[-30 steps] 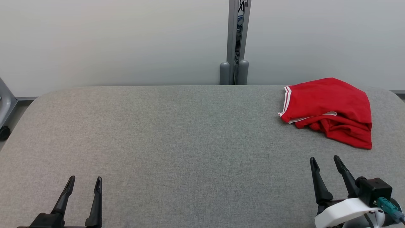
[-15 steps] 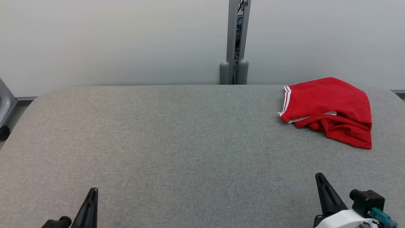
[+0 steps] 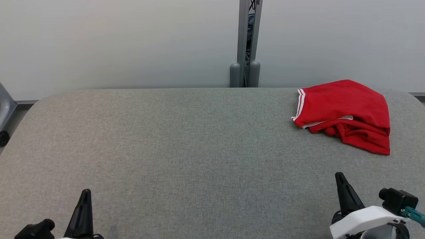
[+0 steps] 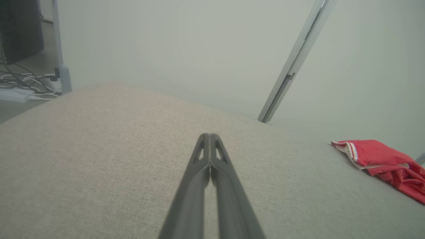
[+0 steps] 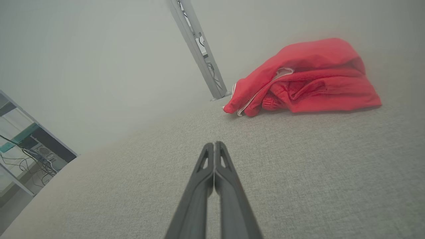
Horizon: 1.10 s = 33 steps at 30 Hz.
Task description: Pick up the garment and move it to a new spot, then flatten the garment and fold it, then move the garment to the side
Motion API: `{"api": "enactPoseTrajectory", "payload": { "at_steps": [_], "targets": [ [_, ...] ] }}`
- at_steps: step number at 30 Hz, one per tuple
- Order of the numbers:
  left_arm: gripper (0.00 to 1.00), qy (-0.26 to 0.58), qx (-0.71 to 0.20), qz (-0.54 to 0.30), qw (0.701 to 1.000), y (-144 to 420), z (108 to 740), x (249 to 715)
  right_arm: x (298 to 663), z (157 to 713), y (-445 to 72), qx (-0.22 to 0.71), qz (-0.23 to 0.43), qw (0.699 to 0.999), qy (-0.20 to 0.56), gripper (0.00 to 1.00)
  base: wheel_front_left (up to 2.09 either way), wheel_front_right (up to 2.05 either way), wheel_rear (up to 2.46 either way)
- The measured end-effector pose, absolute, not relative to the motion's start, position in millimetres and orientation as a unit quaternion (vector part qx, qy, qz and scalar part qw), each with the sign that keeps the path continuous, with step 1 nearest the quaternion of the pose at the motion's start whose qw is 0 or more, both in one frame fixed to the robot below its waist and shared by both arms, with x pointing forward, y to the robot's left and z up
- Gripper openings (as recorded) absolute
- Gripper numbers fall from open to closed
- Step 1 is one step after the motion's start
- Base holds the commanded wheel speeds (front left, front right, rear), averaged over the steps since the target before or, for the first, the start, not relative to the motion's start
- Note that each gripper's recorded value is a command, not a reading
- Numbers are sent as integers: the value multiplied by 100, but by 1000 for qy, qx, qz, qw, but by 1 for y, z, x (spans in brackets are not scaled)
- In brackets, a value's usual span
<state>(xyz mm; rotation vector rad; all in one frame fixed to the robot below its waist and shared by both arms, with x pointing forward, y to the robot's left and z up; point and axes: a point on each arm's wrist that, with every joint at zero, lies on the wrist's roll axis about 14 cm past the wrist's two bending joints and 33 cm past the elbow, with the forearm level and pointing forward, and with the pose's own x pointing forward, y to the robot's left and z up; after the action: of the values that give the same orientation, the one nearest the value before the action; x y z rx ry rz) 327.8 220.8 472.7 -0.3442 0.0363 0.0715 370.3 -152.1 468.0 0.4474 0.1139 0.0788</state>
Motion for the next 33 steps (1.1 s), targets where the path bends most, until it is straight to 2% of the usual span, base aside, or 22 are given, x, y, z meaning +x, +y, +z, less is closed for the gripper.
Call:
{"api": "enactPoseTrajectory", "payload": {
  "at_steps": [33],
  "targets": [
    [0,3,-408,73,910,233,481,353,397,482,-159,438,15,897,62,0,0,0,0]
  ]
}}
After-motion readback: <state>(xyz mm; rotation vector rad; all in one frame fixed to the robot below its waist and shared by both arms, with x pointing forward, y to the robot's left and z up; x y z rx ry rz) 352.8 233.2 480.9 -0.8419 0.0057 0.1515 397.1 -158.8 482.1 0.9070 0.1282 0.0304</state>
